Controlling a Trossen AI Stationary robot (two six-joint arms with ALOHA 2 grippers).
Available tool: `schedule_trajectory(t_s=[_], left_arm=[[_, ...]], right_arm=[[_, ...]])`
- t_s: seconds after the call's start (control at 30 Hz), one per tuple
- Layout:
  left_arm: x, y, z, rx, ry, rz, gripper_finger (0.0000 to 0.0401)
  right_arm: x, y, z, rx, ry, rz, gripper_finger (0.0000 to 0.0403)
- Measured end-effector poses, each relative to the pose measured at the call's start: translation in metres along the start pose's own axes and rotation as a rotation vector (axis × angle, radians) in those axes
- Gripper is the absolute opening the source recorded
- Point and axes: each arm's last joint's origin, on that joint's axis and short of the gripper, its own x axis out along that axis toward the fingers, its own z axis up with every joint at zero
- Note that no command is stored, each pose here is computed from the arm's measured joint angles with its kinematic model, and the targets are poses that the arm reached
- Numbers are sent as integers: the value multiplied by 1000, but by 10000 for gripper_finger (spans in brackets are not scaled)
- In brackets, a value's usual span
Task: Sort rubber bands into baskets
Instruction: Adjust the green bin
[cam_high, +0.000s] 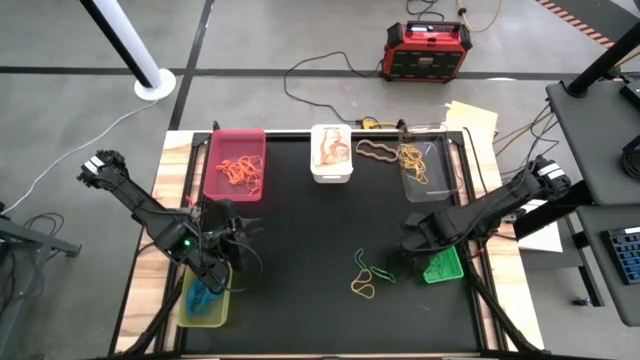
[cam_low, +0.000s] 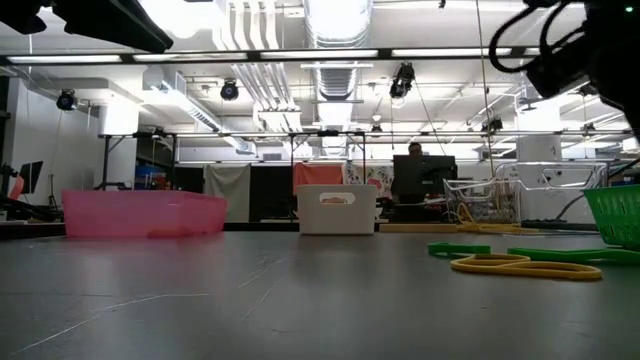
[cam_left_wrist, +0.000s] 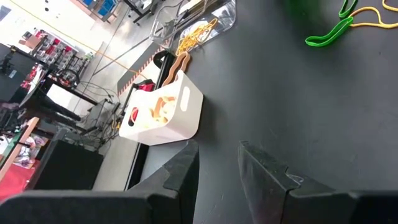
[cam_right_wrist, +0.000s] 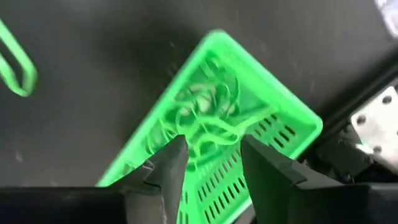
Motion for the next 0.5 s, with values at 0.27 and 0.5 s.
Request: schedule_trajectory(t_s=[0.27,0.5], left_arm=[[0,0,0,-3,-2,0,97],[0,0,0,-5,-3,0,97]], right_arm=[[-17,18,17,-102,-293,105,153],[-4,36,47,-150,-356,154,102]])
